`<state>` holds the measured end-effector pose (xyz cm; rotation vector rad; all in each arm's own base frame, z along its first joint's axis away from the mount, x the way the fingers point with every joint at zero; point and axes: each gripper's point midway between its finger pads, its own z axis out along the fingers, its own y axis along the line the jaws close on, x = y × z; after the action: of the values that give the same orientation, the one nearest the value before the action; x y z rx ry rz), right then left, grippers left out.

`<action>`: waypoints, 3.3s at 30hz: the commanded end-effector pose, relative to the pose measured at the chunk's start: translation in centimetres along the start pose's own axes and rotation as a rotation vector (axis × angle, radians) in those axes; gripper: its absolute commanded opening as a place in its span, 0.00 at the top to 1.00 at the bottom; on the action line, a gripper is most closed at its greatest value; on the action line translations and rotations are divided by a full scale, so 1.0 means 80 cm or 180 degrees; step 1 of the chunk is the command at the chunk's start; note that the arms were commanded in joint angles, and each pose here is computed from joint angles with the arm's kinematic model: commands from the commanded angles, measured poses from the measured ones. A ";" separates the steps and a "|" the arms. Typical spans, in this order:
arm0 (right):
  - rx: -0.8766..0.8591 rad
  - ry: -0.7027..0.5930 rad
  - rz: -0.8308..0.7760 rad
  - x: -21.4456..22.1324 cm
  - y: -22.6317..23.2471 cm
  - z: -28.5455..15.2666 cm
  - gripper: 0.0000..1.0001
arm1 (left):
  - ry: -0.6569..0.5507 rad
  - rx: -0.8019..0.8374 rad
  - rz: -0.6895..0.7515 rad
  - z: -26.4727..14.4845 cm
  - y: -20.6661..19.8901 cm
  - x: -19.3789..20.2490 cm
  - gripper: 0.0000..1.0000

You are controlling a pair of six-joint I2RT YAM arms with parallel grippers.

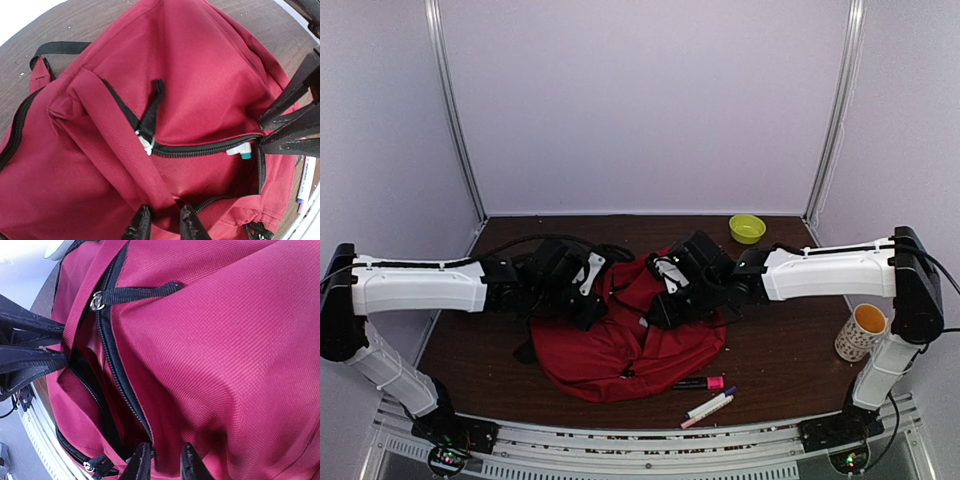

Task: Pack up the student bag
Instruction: Pick up the pen at the corner of the board.

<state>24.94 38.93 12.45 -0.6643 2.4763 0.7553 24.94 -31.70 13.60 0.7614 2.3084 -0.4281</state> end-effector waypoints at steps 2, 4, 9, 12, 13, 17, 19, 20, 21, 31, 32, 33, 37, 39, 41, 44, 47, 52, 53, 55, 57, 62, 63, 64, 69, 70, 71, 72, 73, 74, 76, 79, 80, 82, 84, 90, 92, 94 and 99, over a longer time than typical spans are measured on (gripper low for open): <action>-0.0026 -0.0138 -0.0029 -0.020 0.011 -0.018 0.76 | -0.0038 0.0161 0.0021 -0.001 -0.016 0.000 0.76; -0.0026 -0.0148 -0.0025 -0.021 0.012 -0.020 0.75 | -0.0021 0.0172 0.0033 0.001 -0.019 0.003 0.76; -0.0020 -0.0161 -0.0027 -0.022 0.012 -0.022 0.74 | 0.0034 0.0214 0.0038 0.007 -0.029 0.013 0.76; -0.0020 -0.0162 -0.0026 -0.022 0.012 -0.022 0.73 | 0.0096 0.0220 0.0036 0.011 -0.033 0.024 0.76; -0.0017 -0.0161 -0.0027 -0.021 0.012 -0.022 0.73 | 0.0110 0.0223 0.0033 0.012 -0.034 0.027 0.76; -0.0014 -0.0181 -0.0034 -0.025 0.013 -0.026 0.73 | 0.0155 0.0243 0.0022 0.014 -0.040 0.038 0.76; -0.0015 -0.0196 -0.0033 -0.026 0.013 -0.028 0.73 | 0.0160 0.0264 0.0031 0.013 -0.046 0.040 0.76; -0.0020 -0.0205 -0.0031 -0.027 0.014 -0.029 0.72 | 0.0160 0.0278 0.0040 0.012 -0.048 0.041 0.76; -0.0023 -0.0207 -0.0032 -0.027 0.015 -0.030 0.72 | 0.0158 0.0278 0.0046 0.012 -0.051 0.041 0.76; -0.0037 -0.0270 0.0019 -0.019 0.013 -0.060 0.67 | -0.0062 0.0370 0.0053 -0.013 -0.071 0.023 0.72; 0.0004 -0.0242 0.0037 -0.008 0.006 -0.063 0.65 | -0.0066 0.0376 0.0090 -0.016 -0.072 0.025 0.70; 0.0046 -0.0249 0.0055 -0.001 0.000 -0.069 0.63 | -0.0086 0.0408 0.0144 -0.020 -0.076 0.026 0.68; 0.0245 -0.0244 0.0195 0.035 -0.029 -0.090 0.54 | -0.0221 0.0675 0.0556 -0.038 -0.113 0.027 0.59; 0.0336 -0.0210 0.0299 0.057 -0.045 -0.097 0.47 | -0.0278 0.0802 0.0804 -0.045 -0.136 0.025 0.55; 0.0439 -0.0146 0.0397 0.084 -0.062 -0.103 0.41 | -0.0278 0.0873 0.0969 -0.046 -0.152 0.025 0.54; 0.0563 -0.0066 0.0427 0.119 -0.085 -0.108 0.29 | -0.0265 0.0993 0.1092 -0.043 -0.170 0.025 0.52; 0.0551 0.0056 0.0326 0.144 -0.093 -0.104 0.21 | -0.0283 0.1101 0.1188 -0.044 -0.184 0.025 0.51; 0.0552 0.0359 -0.0066 0.167 -0.086 -0.087 0.13 | -0.0295 0.1142 0.1236 -0.046 -0.190 0.024 0.50; 0.0579 0.0420 -0.0173 0.169 -0.083 -0.081 0.12 | -0.0284 0.1133 0.1230 -0.046 -0.189 0.025 0.50; 0.0604 0.0542 -0.0391 0.176 -0.076 -0.072 0.12 | -0.0269 0.1123 0.1223 -0.045 -0.187 0.026 0.50; 0.0618 0.0685 -0.0571 0.186 -0.069 -0.061 0.11 | -0.0248 0.1113 0.1214 -0.045 -0.186 0.028 0.50; 0.0834 0.0910 -0.1004 0.205 -0.061 -0.040 0.12 | -0.0239 0.1091 0.1192 -0.046 -0.181 0.034 0.50; 0.0959 0.0921 -0.1070 0.205 -0.066 -0.038 0.12 | -0.0246 0.1089 0.1191 -0.047 -0.181 0.034 0.50; 0.1046 0.0933 -0.1125 0.204 -0.069 -0.035 0.12 | -0.0248 0.1086 0.1188 -0.046 -0.180 0.034 0.50; 0.1178 0.0975 -0.1343 0.205 -0.074 -0.021 0.15 | -0.0249 0.1092 0.1180 -0.048 -0.180 0.035 0.50; 0.1171 0.0965 -0.1357 0.205 -0.074 -0.019 0.17 | -0.0251 0.1094 0.1175 -0.049 -0.179 0.035 0.50; 0.1155 0.0963 -0.1367 0.206 -0.073 -0.018 0.19 | -0.0249 0.1088 0.1171 -0.049 -0.179 0.036 0.51; 0.1142 0.0957 -0.1370 0.207 -0.073 -0.017 0.21 | -0.0251 0.1088 0.1165 -0.050 -0.178 0.036 0.50; 0.1132 0.0957 -0.1368 0.208 -0.074 -0.016 0.24 | -0.0262 0.1082 0.1157 -0.051 -0.177 0.036 0.51; 0.1123 0.0958 -0.1371 0.209 -0.073 -0.015 0.27 | -0.0266 0.1076 0.1151 -0.051 -0.176 0.037 0.51; 0.1130 0.0972 -0.1373 0.209 -0.073 -0.014 0.35 | -0.0275 0.1074 0.1144 -0.051 -0.174 0.038 0.51; 0.1154 0.0980 -0.1366 0.209 -0.075 -0.012 0.53 | -0.0296 0.1075 0.1144 -0.052 -0.175 0.035 0.51; 0.1153 0.0975 -0.1361 0.209 -0.075 -0.012 0.55 | -0.0290 0.1073 0.1148 -0.052 -0.175 0.036 0.51; 0.1149 0.0968 -0.1357 0.208 -0.074 -0.013 0.57 | -0.0293 0.1069 0.1153 -0.052 -0.175 0.035 0.51; 0.1157 0.0934 -0.1362 0.204 -0.073 -0.015 0.59 | -0.0305 0.1068 0.1153 -0.052 -0.175 0.034 0.51; 0.1221 0.0827 -0.1472 0.185 -0.069 -0.022 0.68 | -0.0308 0.1058 0.1149 -0.051 -0.175 0.032 0.51; 0.1246 0.0816 -0.1510 0.179 -0.067 -0.025 0.71 | -0.0308 0.1054 0.1141 -0.051 -0.175 0.032 0.51; 0.1246 0.0801 -0.1537 0.175 -0.064 -0.028 0.73 | -0.0305 0.1053 0.1139 -0.051 -0.175 0.033 0.51; 0.1181 0.0774 -0.1536 0.170 -0.058 -0.039 0.79 | -0.0306 0.1045 0.1135 -0.051 -0.174 0.033 0.51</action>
<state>15.85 29.71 3.76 -1.1995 2.4492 0.0462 12.53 -39.00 14.78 1.2952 2.0222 -0.6371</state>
